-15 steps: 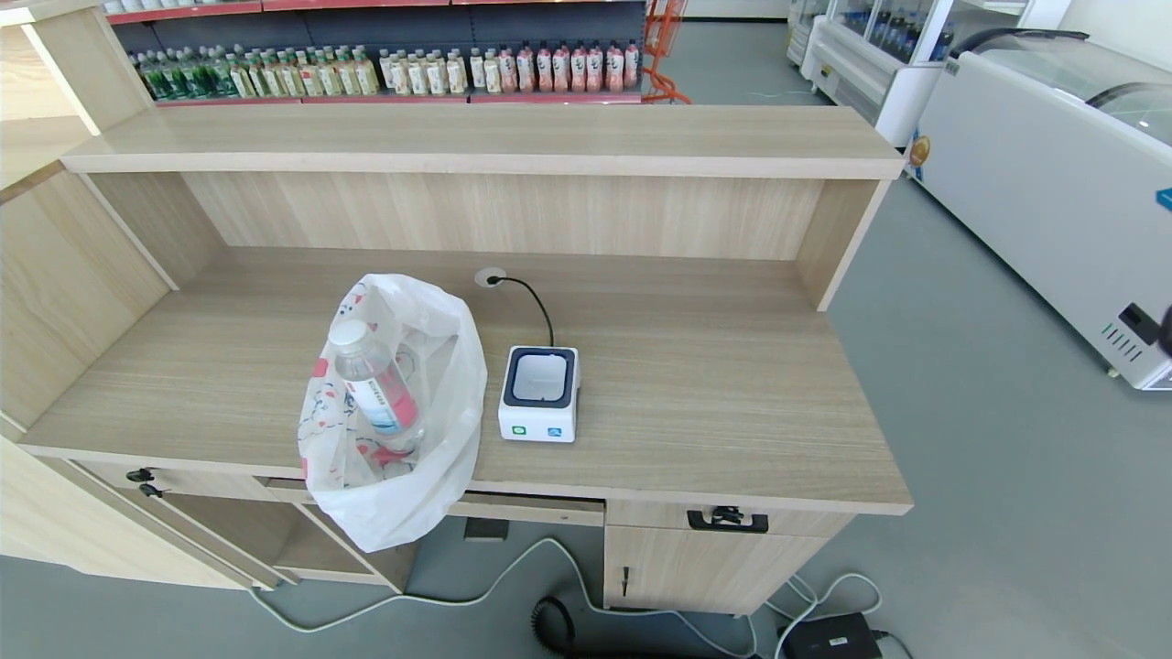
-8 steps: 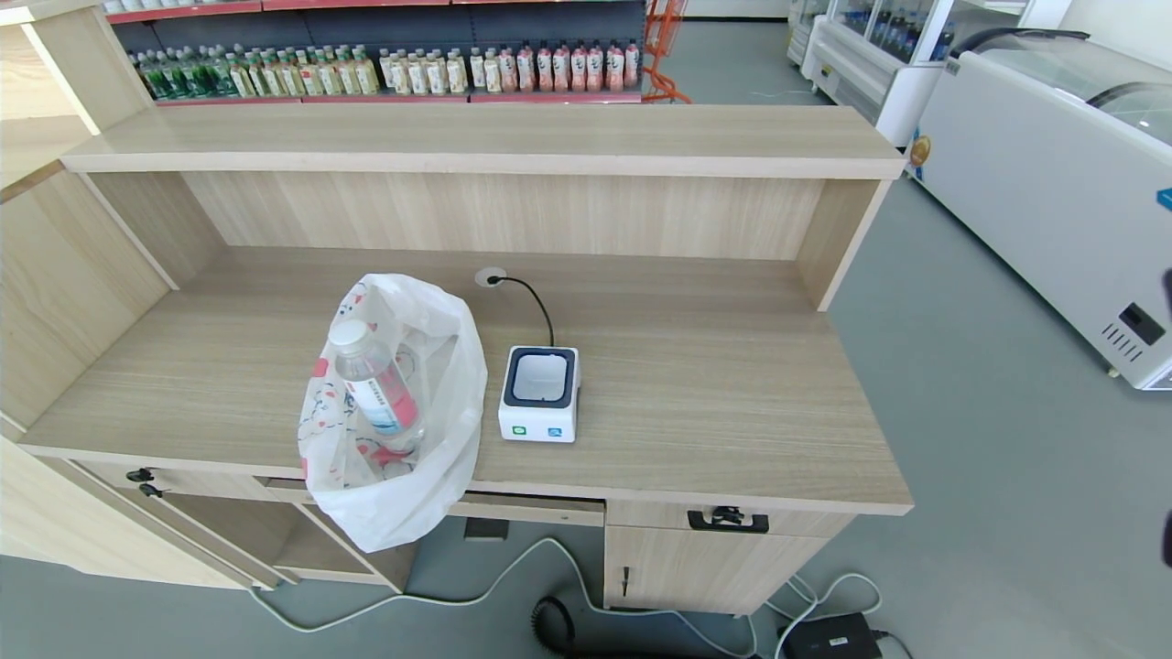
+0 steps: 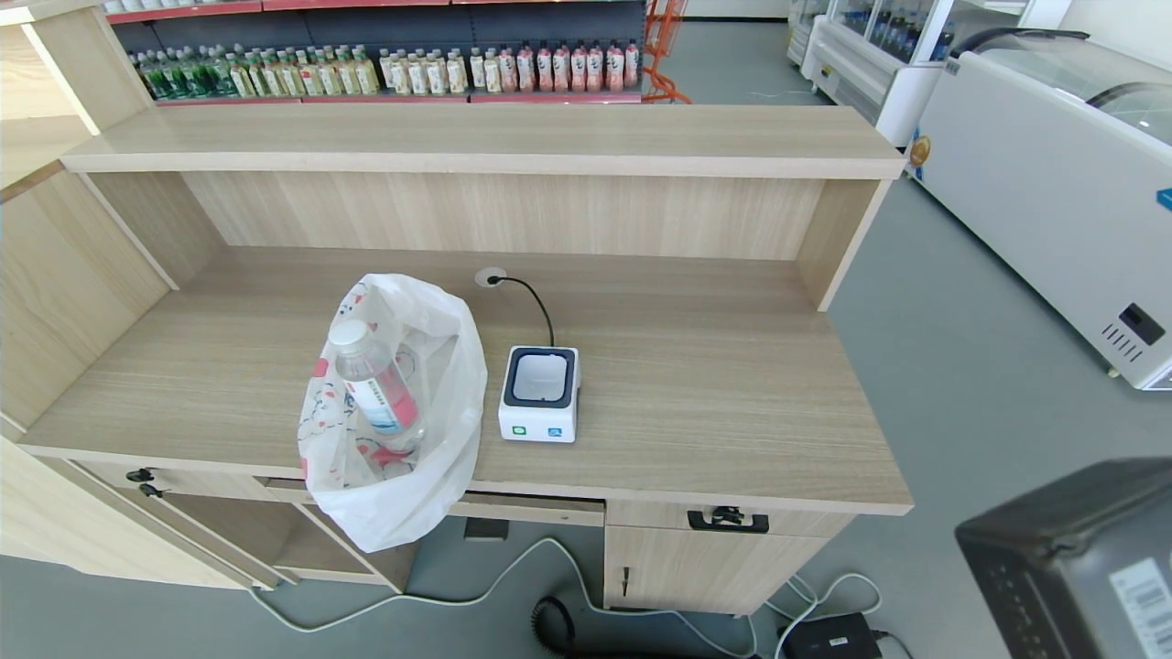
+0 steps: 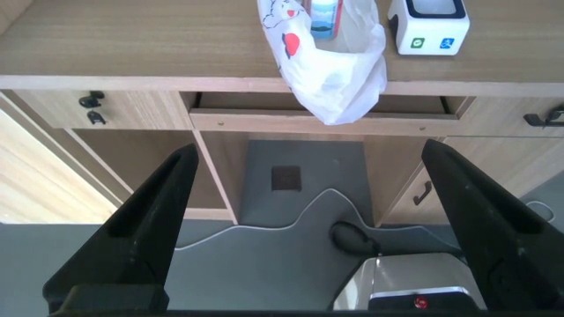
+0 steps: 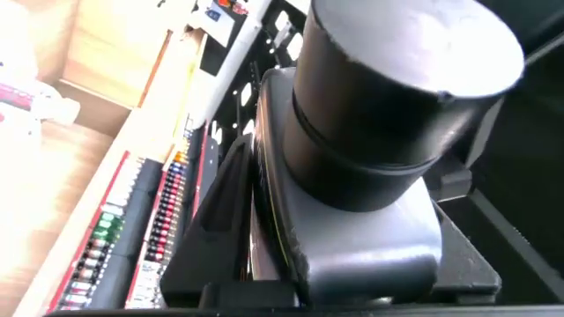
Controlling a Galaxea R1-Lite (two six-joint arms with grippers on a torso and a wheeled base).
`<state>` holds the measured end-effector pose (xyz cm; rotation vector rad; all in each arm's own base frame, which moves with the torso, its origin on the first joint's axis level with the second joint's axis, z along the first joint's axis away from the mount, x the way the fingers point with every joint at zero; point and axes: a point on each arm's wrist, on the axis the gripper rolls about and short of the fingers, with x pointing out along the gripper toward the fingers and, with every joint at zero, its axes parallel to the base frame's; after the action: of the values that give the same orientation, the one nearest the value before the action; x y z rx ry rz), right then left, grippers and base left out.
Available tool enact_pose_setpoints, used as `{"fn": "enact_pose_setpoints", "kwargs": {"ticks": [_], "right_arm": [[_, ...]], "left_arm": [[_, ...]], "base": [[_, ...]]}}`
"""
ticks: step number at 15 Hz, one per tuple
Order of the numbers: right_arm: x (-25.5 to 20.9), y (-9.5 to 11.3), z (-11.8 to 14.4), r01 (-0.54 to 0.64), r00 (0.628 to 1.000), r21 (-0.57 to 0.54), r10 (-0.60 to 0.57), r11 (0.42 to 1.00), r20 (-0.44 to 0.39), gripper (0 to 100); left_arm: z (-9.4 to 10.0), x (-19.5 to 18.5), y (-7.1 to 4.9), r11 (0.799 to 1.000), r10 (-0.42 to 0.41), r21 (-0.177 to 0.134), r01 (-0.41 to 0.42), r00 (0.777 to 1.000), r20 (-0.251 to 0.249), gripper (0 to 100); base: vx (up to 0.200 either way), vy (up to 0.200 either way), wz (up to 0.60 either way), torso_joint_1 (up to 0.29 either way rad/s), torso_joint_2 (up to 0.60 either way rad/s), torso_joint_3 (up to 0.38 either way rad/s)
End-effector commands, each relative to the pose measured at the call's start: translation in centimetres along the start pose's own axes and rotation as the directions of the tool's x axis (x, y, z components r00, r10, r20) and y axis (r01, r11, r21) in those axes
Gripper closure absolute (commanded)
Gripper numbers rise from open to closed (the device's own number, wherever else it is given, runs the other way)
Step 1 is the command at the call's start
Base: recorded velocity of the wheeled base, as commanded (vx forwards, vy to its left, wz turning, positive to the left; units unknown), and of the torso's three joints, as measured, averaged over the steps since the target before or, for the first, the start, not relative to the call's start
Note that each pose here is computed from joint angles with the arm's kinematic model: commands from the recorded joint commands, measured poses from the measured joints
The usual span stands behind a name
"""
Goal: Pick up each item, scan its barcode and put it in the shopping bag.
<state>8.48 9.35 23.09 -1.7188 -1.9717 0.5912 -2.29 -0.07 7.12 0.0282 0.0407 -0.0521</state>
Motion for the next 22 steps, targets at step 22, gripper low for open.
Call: {"fn": "enact_pose_setpoints", "kwargs": {"ticks": [22], "right_arm": [[-5.6, 3.7, -0.9, 0.571, 0.580, 0.818, 0.737, -0.066, -0.345, 100]], "left_arm": [[0.0, 0.0, 0.0, 1.000, -0.001, 0.000, 0.001, 1.000, -0.001, 0]], "base": [[0.000, 0.000, 0.00, 0.000, 0.00, 0.000]]}}
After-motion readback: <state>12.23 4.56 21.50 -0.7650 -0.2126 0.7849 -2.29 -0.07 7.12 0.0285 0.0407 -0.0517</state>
